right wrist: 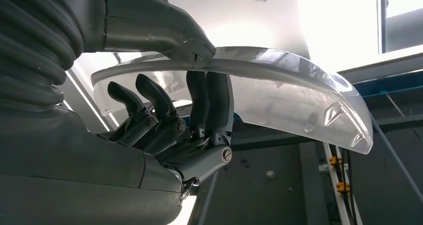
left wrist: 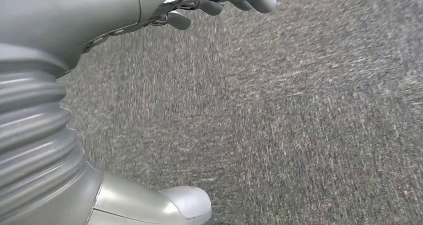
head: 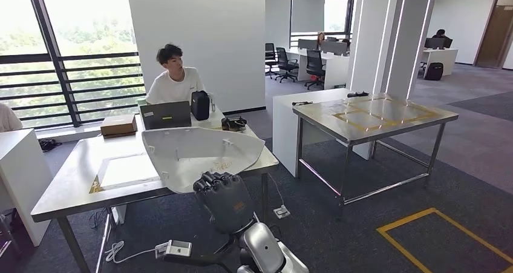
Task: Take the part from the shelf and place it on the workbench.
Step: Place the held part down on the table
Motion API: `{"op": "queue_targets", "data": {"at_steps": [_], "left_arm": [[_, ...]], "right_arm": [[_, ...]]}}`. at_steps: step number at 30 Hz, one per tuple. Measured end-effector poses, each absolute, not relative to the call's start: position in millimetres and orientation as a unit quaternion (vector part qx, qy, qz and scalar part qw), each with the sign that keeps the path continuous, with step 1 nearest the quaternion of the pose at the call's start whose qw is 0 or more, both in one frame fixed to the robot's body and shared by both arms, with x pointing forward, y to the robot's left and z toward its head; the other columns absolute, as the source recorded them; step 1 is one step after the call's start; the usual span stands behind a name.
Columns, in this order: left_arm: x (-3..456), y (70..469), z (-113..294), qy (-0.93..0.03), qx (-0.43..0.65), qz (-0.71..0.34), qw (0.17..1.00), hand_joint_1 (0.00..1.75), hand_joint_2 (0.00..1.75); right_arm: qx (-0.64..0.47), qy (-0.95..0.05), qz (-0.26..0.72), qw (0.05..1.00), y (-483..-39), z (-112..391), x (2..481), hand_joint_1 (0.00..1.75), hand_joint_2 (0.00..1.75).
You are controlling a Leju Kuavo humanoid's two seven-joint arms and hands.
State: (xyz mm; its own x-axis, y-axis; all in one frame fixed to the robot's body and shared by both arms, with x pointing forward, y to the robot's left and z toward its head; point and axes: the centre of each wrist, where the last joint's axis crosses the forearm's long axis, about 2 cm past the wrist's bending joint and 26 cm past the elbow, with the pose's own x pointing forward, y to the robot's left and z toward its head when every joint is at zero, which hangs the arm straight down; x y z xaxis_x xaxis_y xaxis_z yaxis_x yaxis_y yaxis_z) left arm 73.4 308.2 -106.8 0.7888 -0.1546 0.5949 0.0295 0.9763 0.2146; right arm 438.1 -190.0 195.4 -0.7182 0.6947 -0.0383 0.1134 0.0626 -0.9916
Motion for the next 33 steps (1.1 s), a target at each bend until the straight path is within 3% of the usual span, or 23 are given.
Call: {"op": "queue_targets", "data": {"at_steps": [33], "left_arm": [[74.0, 300.5, -106.8, -0.318, 0.088, -0.050, 0.943, 0.00, 1.75]], "right_arm": [[-0.293, -0.682, 0.628, 0.236, -190.9, 193.8, 439.0, 1.59, 1.75]]}}
